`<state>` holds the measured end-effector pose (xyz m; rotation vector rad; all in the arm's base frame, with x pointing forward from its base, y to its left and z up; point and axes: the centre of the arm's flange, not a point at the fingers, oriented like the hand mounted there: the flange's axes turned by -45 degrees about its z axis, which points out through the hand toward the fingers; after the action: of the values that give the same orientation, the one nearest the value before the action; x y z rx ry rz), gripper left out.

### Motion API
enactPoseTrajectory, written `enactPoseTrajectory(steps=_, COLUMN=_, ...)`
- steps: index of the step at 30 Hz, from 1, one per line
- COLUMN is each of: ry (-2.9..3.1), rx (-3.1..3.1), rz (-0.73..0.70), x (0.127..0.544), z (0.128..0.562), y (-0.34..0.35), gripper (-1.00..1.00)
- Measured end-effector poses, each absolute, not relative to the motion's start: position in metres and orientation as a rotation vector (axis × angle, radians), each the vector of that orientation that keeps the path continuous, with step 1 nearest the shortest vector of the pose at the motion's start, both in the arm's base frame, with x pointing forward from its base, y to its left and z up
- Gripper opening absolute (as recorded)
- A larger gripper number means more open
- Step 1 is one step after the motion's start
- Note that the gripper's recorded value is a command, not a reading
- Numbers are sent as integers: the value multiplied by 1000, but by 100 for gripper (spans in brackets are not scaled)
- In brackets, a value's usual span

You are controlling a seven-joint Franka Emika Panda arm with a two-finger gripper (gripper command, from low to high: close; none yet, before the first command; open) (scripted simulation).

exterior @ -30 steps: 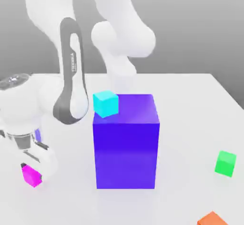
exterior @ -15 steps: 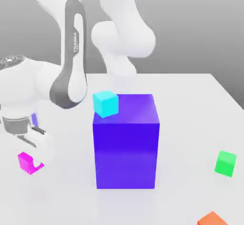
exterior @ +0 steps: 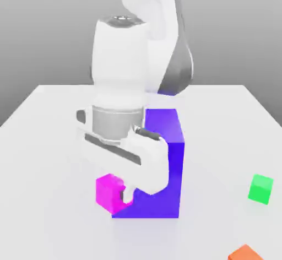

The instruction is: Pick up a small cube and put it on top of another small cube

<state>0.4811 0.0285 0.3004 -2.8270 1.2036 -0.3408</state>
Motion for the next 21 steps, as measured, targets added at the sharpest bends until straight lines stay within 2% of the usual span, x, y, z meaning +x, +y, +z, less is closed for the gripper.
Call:
enactPoseTrajectory(steps=6, ry=1309, rx=-2746, rz=-259, x=449, z=295, y=164, gripper=-100)
enactPoseTrajectory(steps=12, ry=1425, rx=-2718, rz=-116, x=367, z=271, y=280, gripper=-100)
enactPoseTrajectory(steps=17, ry=1588, rx=-2693, rz=-16, x=300, z=247, y=325, gripper=-100)
enactPoseTrajectory(steps=21, ry=1632, rx=-2667, rz=-13, x=302, z=233, y=323, gripper=-100)
